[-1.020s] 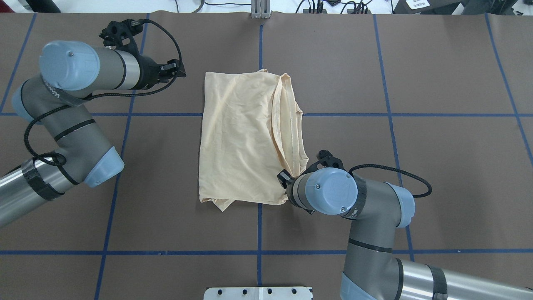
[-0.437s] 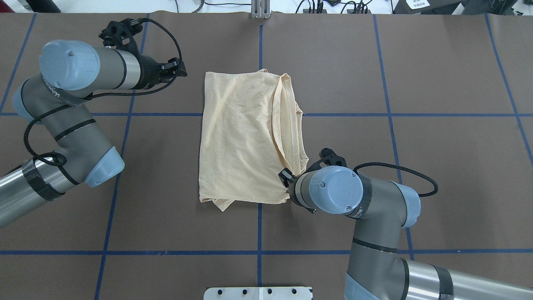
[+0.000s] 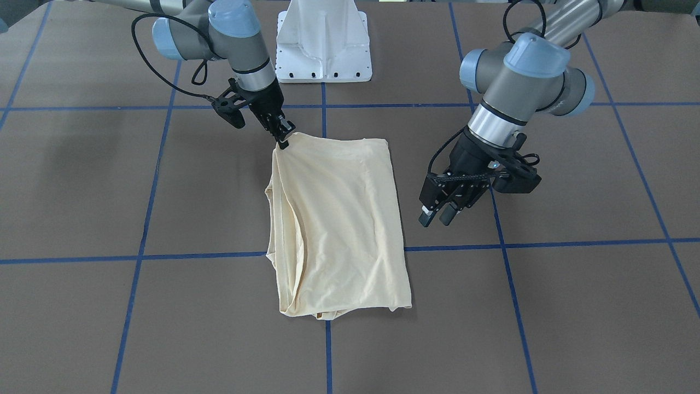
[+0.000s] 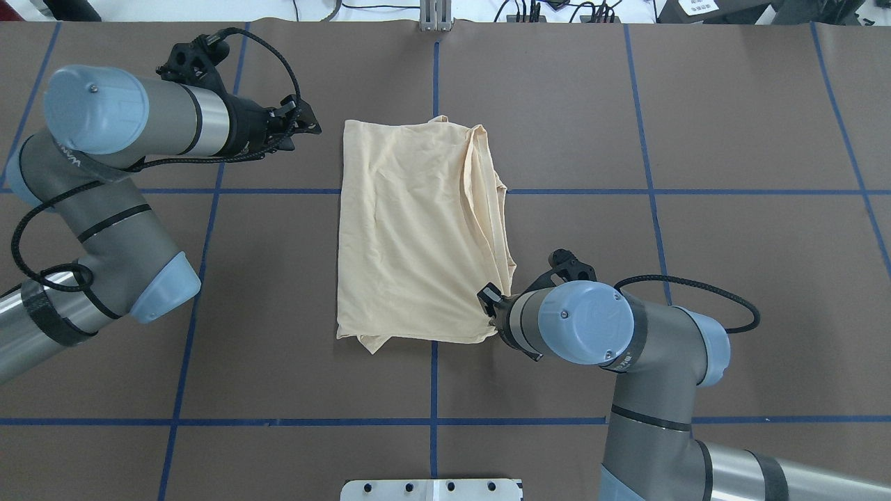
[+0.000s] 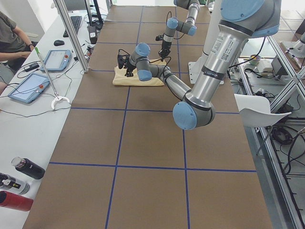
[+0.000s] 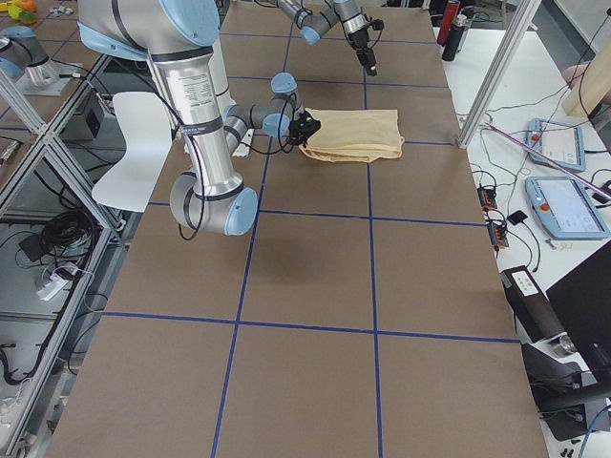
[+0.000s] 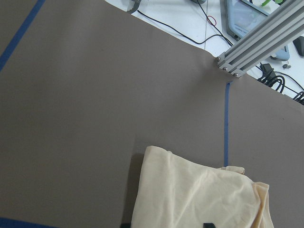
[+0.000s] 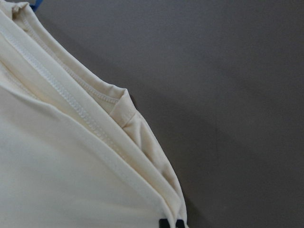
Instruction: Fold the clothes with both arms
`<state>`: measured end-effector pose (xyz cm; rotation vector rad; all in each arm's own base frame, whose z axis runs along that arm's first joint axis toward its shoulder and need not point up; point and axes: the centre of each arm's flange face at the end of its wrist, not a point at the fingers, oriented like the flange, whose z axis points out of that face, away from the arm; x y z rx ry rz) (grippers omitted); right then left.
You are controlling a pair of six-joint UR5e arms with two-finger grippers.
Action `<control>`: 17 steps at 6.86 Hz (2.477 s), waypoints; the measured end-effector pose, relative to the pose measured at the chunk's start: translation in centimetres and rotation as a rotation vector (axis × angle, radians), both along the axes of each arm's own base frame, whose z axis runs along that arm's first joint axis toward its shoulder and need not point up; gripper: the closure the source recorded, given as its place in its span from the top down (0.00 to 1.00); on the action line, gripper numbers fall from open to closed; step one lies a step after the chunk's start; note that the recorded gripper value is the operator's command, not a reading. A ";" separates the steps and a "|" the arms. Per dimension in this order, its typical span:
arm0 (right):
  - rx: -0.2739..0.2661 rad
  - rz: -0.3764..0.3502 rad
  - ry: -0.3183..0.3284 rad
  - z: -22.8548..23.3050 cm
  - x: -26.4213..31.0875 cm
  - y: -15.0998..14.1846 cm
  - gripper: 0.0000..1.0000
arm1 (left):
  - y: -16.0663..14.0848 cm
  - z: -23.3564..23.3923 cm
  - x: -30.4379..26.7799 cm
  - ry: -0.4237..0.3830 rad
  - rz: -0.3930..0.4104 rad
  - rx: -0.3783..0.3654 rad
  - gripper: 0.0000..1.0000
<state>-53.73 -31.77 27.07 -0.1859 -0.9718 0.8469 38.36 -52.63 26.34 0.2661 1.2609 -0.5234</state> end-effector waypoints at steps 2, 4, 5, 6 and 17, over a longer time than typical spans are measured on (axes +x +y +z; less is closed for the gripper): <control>-0.011 0.002 -0.001 -0.2 -0.2 0.5 0.42 | 1.5 -0.8 0.0 0.042 0.006 -0.035 0.59; -0.015 0.026 0.005 -0.3 -1.0 -1.0 0.69 | 1.7 -0.2 0.0 0.038 0.005 -0.042 0.59; -0.018 0.039 0.010 -0.8 -2.4 -2.2 0.69 | 1.8 -0.2 0.0 0.037 0.005 -0.041 0.59; -0.024 0.047 0.015 -1.0 -3.4 -2.9 0.69 | 1.8 -0.2 0.0 0.036 0.005 -0.041 0.58; -0.059 0.026 0.092 0.4 -4.3 -1.2 0.19 | 1.7 0.2 0.4 0.034 0.009 -0.052 0.57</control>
